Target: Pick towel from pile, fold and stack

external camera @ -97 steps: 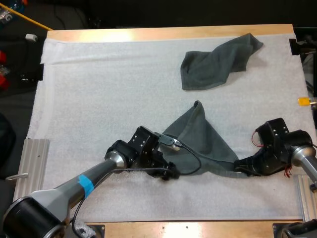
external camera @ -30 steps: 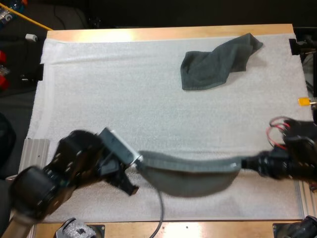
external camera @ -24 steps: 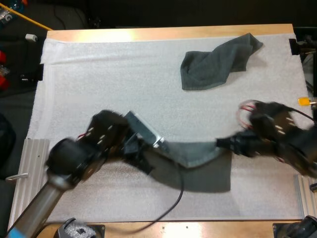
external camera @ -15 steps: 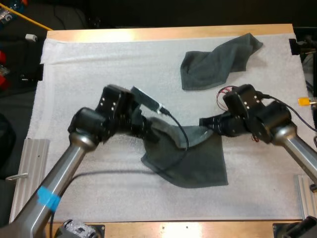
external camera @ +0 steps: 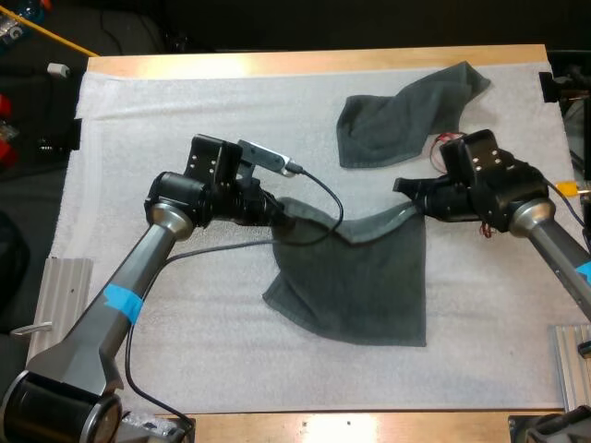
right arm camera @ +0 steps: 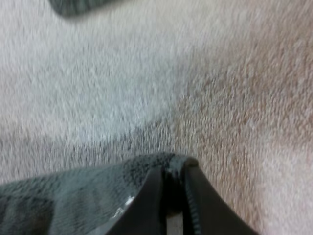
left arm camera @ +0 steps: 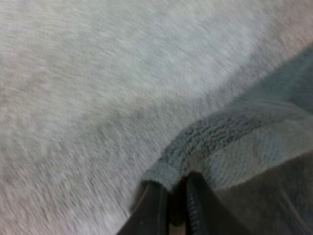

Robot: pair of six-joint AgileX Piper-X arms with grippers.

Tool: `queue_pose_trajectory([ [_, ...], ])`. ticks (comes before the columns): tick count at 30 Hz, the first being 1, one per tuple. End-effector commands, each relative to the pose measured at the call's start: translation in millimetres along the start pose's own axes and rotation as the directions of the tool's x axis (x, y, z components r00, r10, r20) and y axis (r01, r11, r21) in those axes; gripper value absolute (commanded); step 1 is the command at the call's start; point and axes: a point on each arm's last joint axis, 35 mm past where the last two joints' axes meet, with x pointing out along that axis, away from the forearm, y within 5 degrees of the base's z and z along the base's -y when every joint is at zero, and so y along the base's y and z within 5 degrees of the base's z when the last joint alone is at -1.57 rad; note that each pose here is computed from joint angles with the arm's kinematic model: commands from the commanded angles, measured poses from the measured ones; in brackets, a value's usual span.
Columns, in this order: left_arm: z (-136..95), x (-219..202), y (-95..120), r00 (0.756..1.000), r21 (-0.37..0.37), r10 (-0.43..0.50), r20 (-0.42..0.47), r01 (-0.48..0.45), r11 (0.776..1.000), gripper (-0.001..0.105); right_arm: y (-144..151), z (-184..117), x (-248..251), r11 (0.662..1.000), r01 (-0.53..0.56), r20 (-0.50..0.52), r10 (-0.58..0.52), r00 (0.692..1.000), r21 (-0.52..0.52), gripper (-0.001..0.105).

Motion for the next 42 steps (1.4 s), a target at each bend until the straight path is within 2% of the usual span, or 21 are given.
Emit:
queue_pose_trajectory([
  [1, 4, -3, 1, 1.000, -0.012, -0.007, 0.031, 0.007, 1.000, 0.000, -3, 3, -1, 1.000, 0.005, 0.018, -0.005, 1.000, 0.021, 0.000],
  [4, 8, -5, 4, 0.998, -0.022, -0.005, 0.062, 0.006, 1.000, 0.000, -7, 6, 1, 0.998, 0.008, 0.028, -0.009, 1.000, 0.057, 0.000],
  [7, 10, -5, 4, 0.997, -0.015, -0.007, 0.083, 0.008, 1.000, 0.000, -8, 9, 1, 0.998, 0.036, 0.059, -0.040, 0.997, 0.057, 0.000],
  [14, 13, -6, 4, 0.994, -0.005, -0.010, 0.106, 0.011, 1.000, 0.000, -6, 12, 0, 0.998, 0.022, 0.088, -0.027, 0.996, 0.055, 0.001],
  [17, 14, -6, 4, 0.993, -0.005, -0.011, 0.115, 0.012, 1.000, 0.007, -6, 13, 0, 0.998, 0.018, 0.098, -0.023, 0.995, 0.054, 0.016],
  [19, 14, -6, 4, 0.993, -0.007, -0.011, 0.115, 0.012, 1.000, 0.024, -5, 14, 0, 0.999, 0.004, 0.109, -0.010, 0.994, 0.051, 0.037],
  [22, 14, -6, 3, 0.994, -0.008, -0.021, 0.109, 0.022, 1.000, 0.050, -4, 17, 0, 0.999, -0.015, 0.131, 0.009, 0.991, 0.043, 0.059],
  [24, 14, -8, 2, 0.993, -0.002, -0.040, 0.111, 0.040, 0.999, 0.057, -3, 18, -4, 0.999, -0.021, 0.142, 0.016, 0.990, 0.030, 0.060],
  [31, 12, -42, -11, 0.984, 0.039, -0.048, 0.174, 0.042, 0.998, 0.051, -2, 14, -40, 0.993, 0.014, 0.193, 0.009, 0.981, -0.119, 0.060],
  [38, -7, -84, -26, 0.986, 0.049, -0.048, 0.162, 0.040, 0.998, 0.051, -5, -11, -82, 0.981, 0.040, 0.117, -0.018, 0.993, -0.190, 0.060],
  [42, -25, -107, -33, 0.992, 0.067, -0.040, 0.117, 0.033, 0.997, 0.051, -8, -28, -108, 0.980, 0.046, 0.080, -0.031, 0.996, -0.194, 0.060],
])
